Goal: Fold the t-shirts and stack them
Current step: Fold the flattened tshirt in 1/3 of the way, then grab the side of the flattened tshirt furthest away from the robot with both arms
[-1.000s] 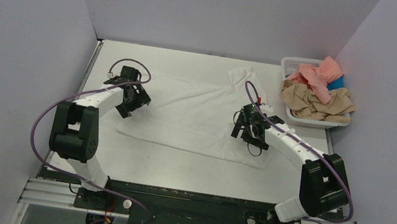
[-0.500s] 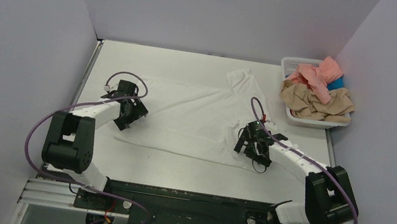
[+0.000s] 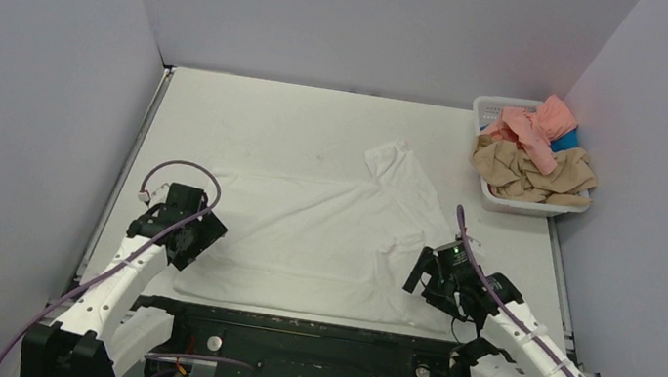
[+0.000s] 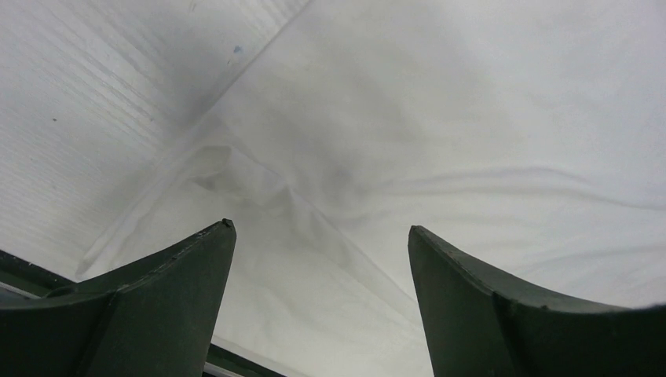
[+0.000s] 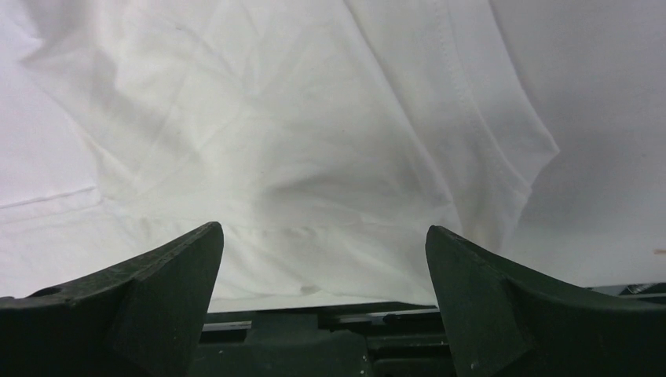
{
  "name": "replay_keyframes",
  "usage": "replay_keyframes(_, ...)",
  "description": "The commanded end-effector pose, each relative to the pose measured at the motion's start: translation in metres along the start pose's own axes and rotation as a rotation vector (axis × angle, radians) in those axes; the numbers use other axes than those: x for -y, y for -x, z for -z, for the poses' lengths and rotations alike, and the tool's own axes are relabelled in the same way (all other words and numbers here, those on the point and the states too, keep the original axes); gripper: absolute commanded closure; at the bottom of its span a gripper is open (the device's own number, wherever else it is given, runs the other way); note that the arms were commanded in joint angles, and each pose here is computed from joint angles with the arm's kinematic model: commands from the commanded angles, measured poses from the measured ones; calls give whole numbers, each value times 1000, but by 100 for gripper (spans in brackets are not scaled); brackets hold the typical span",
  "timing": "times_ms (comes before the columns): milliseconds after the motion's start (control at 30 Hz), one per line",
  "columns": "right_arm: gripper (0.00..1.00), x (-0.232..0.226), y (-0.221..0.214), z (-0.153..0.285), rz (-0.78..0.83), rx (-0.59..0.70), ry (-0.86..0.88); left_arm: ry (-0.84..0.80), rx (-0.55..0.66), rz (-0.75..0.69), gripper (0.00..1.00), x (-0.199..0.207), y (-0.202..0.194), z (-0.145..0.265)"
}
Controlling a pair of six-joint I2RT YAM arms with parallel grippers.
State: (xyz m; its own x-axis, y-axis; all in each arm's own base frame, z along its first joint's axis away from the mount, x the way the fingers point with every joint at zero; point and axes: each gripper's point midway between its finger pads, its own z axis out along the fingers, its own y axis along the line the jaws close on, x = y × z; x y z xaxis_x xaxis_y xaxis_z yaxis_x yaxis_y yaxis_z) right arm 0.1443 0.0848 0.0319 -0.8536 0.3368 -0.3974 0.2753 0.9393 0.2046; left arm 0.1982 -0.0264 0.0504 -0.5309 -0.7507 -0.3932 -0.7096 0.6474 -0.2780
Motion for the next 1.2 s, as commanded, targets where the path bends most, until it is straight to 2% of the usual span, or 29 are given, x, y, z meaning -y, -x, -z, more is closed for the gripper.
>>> replay_keyframes(0, 2, -38, 76, 47, 21, 189, 37, -71, 158, 0, 9, 46, 61, 36)
replay_keyframes(33, 2, -50, 100, 54, 19, 237, 32, -73, 173, -6, 9, 57, 73, 39)
replay_keyframes(67, 2, -55, 110, 48, 47, 231, 6, -67, 191, -6, 9, 62, 82, 40)
replay_keyframes(100, 2, -71, 139, 58, 27, 287, 43, -67, 198, -3, 8, 75, 95, 40)
replay_keyframes(133, 2, -77, 148, 47, 59, 262, 17, -61, 200, -6, 8, 78, 102, 38)
replay_keyframes(167, 2, -93, 179, 58, 35, 313, 56, -64, 203, -14, 8, 93, 115, 32)
replay_keyframes(200, 2, -97, 189, 41, 54, 284, 15, -56, 202, -28, 8, 96, 123, 27)
replay_keyframes(233, 2, -111, 221, 52, 35, 344, 28, -42, 198, -33, 8, 107, 135, 20)
replay_keyframes(267, 2, -114, 227, 28, 73, 301, -21, -24, 194, -51, 8, 108, 142, 14)
replay_keyframes(300, 4, -127, 254, 36, 69, 343, -14, -8, 184, -56, 8, 117, 152, 5)
replay_keyframes(333, 4, -129, 259, 13, 100, 304, -60, 7, 178, -72, 8, 119, 158, -1)
replay_keyframes(367, 4, -144, 280, 19, 105, 334, -46, 25, 171, -85, 8, 126, 165, -14)
replay_keyframes(400, 4, -144, 285, -8, 127, 301, -93, 37, 177, -84, 8, 126, 174, -20)
replay_keyframes(433, 5, -157, 307, -2, 117, 338, -77, 49, 164, -84, 8, 131, 180, -34)
replay_keyframes(467, 5, -156, 310, -30, 123, 300, -109, 51, 159, -88, 9, 132, 184, -40)
replay_keyframes(500, 6, -168, 330, -26, 108, 337, -85, 54, 143, -94, 10, 139, 186, -51)
replay_keyframes(533, 6, -167, 331, -54, 105, 302, -109, 55, 138, -101, 11, 141, 188, -58)
replay_keyframes(567, 7, -177, 350, -51, 89, 338, -83, 57, 124, -104, 12, 146, 189, -68)
replay_keyframes(600, 8, -176, 349, -80, 84, 303, -99, 63, 121, -106, 13, 147, 190, -74)
replay_keyframes(633, 8, -187, 367, -78, 68, 340, -68, 80, 116, -109, 14, 148, 192, -84)
replay_keyframes(667, 8, -188, 367, -103, 62, 313, -61, 98, 106, -112, 15, 149, 192, -93)
replay_keyframes(733, 9, -201, 392, -116, 38, 366, -24, 137, 93, -116, 15, 145, 192, -106)
replay_keyframes(867, 9, -201, 413, -150, 0, 428, -26, 175, 68, -120, 18, 141, 188, -126)
replay_keyframes(1033, 11, -209, 406, -181, -137, 386, 51, 195, 32, -115, 23, 139, 180, -140)
replay_keyframes(1167, 19, -221, 385, -204, -207, 315, 117, 192, 11, -104, 31, 138, 174, -144)
